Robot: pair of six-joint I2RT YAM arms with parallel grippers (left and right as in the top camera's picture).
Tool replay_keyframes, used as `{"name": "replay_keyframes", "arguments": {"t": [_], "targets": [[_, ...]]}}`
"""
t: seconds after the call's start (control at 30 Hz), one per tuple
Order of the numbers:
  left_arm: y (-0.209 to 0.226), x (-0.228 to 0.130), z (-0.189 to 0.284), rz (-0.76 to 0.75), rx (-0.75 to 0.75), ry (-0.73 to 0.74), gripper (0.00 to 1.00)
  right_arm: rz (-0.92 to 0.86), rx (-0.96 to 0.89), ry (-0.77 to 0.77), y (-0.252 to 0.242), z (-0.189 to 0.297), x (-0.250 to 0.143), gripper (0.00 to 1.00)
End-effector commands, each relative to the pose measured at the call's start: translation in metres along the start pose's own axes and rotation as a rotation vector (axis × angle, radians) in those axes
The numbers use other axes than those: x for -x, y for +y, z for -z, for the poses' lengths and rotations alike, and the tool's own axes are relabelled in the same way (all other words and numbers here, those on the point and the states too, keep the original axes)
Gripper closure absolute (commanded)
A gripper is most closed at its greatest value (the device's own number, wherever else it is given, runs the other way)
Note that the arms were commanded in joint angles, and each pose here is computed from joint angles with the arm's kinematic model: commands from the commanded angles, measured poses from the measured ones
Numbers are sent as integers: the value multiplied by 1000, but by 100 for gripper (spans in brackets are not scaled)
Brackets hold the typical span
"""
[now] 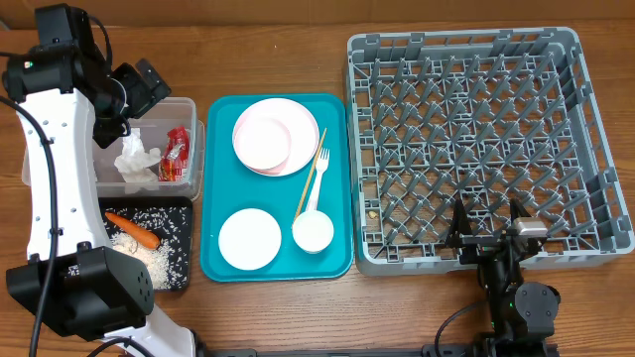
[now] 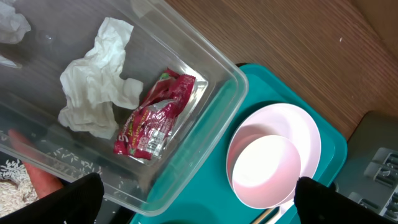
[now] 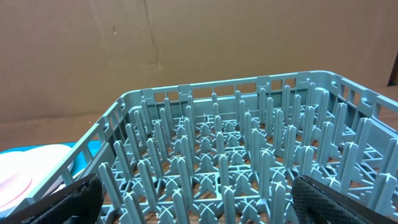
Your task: Sort waste into correct bins and load items into the dishwasher
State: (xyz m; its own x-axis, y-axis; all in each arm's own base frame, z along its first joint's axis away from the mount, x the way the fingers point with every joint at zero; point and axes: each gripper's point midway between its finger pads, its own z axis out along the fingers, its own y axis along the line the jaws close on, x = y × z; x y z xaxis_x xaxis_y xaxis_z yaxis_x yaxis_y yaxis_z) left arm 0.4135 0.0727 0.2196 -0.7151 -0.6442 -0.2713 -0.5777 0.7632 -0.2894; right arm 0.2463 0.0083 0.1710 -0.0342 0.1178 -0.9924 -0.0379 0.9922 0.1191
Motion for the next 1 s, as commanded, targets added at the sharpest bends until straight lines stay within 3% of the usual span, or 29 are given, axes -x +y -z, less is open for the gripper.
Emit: {"name": "replay_keyframes", "arguments": {"t": [0.0, 0.33, 0.63, 0.97], "targets": [[-1, 2, 7, -13, -16, -13, 0, 4, -1, -5, 0, 0, -2, 0], [-1, 2, 7, -13, -16, -13, 0, -168, 133, 26, 24, 4, 3, 0], [-1, 2, 7, -13, -16, -13, 0, -153, 87, -36, 31, 49, 132, 0], [-1, 2, 7, -13, -16, -13, 0, -169, 26, 285, 39, 55, 198, 0]]}}
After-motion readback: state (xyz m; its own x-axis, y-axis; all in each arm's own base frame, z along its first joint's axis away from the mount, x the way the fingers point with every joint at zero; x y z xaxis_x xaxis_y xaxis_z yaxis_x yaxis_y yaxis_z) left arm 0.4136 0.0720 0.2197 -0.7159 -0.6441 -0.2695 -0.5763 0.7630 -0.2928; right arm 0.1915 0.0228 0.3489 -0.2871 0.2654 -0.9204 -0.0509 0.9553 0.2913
